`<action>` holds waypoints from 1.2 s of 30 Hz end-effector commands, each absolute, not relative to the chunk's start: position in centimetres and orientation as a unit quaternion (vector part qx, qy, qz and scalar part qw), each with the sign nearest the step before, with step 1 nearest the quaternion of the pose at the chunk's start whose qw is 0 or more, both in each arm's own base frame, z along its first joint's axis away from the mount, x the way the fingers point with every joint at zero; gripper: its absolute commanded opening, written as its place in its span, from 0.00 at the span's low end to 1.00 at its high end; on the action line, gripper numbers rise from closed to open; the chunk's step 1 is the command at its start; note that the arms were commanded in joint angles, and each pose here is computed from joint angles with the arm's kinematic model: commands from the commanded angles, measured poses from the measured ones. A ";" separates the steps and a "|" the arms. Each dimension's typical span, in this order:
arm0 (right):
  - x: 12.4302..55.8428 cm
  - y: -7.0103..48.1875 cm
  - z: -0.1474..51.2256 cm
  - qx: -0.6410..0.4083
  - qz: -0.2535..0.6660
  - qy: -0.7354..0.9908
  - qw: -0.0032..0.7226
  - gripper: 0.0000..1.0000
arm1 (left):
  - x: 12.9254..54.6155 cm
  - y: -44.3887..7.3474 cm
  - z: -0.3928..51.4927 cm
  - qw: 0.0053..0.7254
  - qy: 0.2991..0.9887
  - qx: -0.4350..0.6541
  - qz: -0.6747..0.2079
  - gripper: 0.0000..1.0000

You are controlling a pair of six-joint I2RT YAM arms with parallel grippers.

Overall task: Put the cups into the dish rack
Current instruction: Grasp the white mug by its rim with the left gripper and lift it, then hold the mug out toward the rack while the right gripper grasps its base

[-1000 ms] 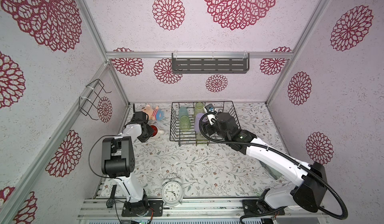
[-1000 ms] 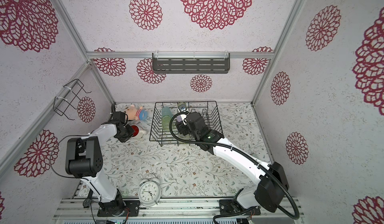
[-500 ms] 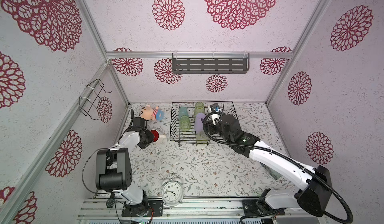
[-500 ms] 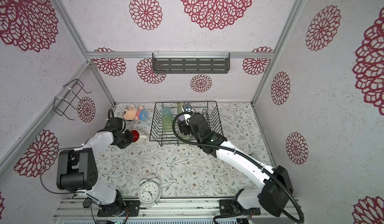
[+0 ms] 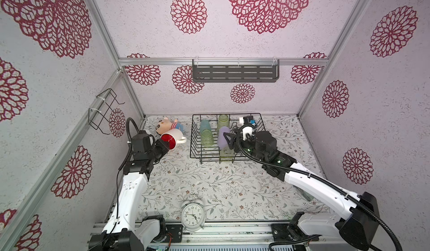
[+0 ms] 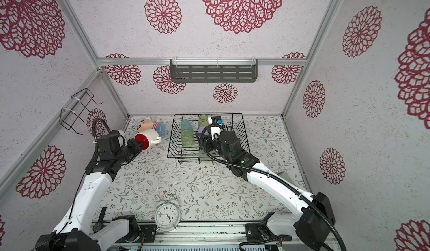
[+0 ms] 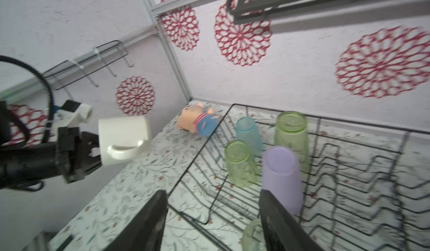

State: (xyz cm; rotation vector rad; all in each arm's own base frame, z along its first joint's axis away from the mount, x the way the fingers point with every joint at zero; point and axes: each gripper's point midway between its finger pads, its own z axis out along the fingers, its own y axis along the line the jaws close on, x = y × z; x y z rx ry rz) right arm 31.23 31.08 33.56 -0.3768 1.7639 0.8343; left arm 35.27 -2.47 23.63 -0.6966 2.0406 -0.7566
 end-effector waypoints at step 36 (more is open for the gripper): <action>25.3 44.0 35.3 -0.047 0.795 0.604 0.021 0.43 | 34.5 -13.7 31.7 0.432 0.747 -0.001 -0.505 0.00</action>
